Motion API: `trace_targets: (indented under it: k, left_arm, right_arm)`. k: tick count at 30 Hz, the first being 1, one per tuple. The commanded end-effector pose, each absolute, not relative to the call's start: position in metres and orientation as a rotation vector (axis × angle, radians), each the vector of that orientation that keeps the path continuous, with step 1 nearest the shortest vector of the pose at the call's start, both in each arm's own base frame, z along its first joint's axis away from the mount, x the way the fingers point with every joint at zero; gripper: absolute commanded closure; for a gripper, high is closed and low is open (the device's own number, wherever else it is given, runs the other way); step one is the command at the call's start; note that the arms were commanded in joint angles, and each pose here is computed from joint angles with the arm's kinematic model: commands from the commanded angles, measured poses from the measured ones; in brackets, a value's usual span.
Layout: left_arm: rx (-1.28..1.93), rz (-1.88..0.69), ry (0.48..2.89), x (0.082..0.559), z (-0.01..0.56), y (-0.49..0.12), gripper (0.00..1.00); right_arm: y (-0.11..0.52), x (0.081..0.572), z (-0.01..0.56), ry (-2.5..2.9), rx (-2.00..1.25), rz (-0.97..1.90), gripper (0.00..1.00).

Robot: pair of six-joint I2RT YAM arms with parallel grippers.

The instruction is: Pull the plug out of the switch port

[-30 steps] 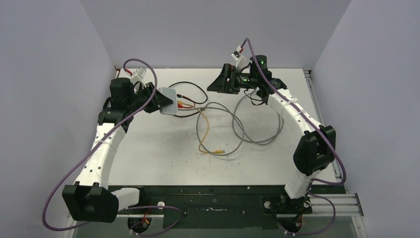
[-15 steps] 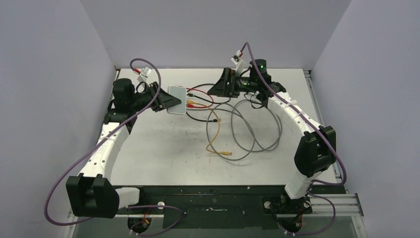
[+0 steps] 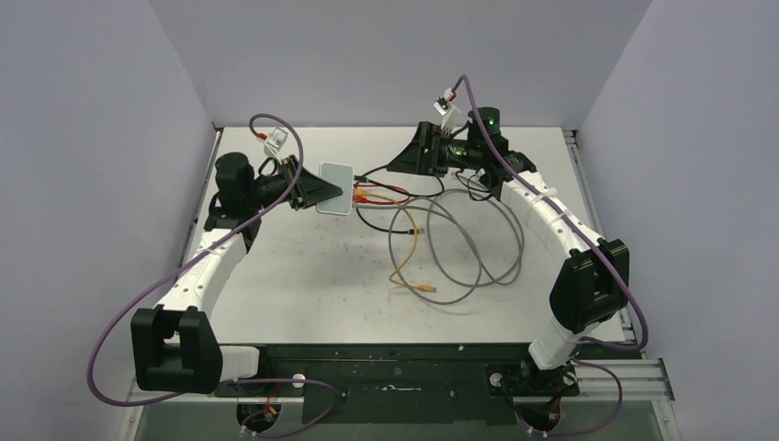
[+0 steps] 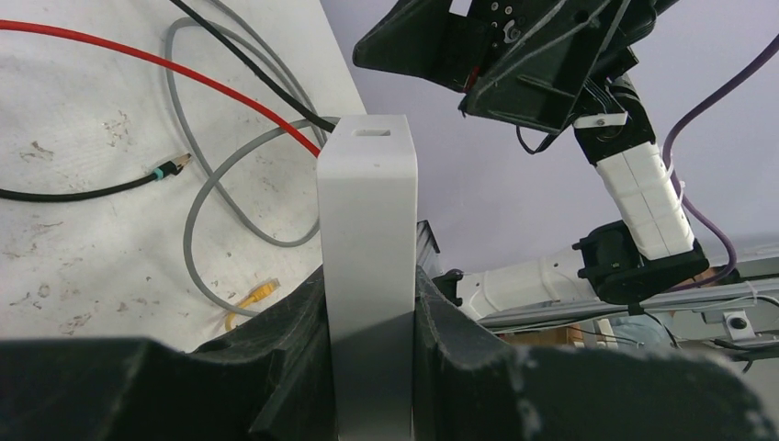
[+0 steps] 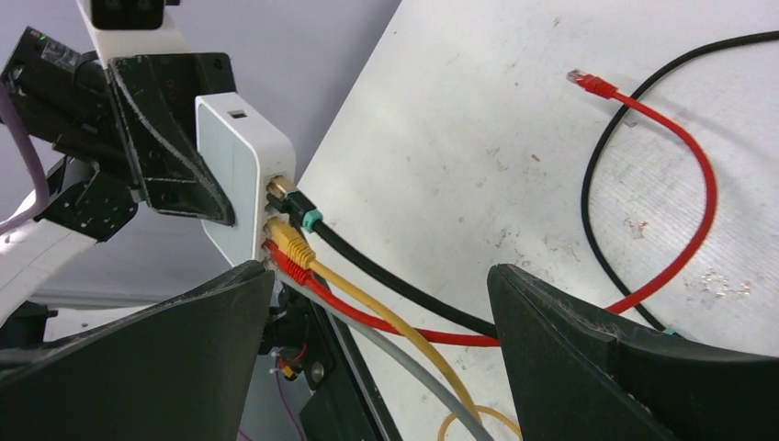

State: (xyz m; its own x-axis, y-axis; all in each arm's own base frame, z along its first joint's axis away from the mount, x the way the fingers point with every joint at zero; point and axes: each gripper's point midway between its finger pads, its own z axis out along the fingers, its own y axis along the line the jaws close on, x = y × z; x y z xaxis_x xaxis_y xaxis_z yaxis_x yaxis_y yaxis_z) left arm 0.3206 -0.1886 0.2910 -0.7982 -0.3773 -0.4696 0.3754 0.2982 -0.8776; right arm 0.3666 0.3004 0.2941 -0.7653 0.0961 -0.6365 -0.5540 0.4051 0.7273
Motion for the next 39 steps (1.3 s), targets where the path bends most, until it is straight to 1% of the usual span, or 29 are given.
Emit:
trace_targets:
  k: [1,6,9,13,17,23,27,35,39]
  left_arm:
    - [0.137,-1.596,1.840,0.314,0.318,-0.194,1.00]
    - [0.125,-1.602,1.855,0.314,0.312,-0.195,1.00]
    - [0.115,-1.602,1.864,0.314,0.309,-0.195,1.00]
    - [0.105,-1.588,1.891,0.315,0.303,-0.195,1.00]
    - [0.112,-1.590,1.903,0.313,0.301,-0.196,1.00]
    - [0.128,-1.621,1.925,0.309,0.296,-0.203,1.00]
    - [0.137,-1.666,1.926,0.306,0.298,-0.213,1.00]
    - [-0.021,-1.760,2.003,0.306,0.287,-0.223,1.00]
    - [-0.104,-1.831,2.036,0.303,0.283,-0.225,1.00]
  right_arm:
    - [0.280,0.379,0.335,1.939,-0.330,1.233,0.10]
    - [0.260,0.391,0.328,1.972,-0.195,1.124,0.10]
    - [0.252,0.393,0.323,1.973,-0.101,1.181,0.10]
    - [0.240,0.396,0.301,2.051,0.027,1.238,0.10]
    - [0.239,0.389,0.292,2.076,-0.040,1.258,0.10]
    - [0.262,0.372,0.308,1.958,-0.177,1.479,0.10]
    - [0.276,0.362,0.299,1.968,-0.249,1.545,0.10]
    - [0.296,0.351,0.287,2.010,-0.357,1.620,0.10]
    - [0.308,0.349,0.284,2.027,-0.360,1.693,0.10]
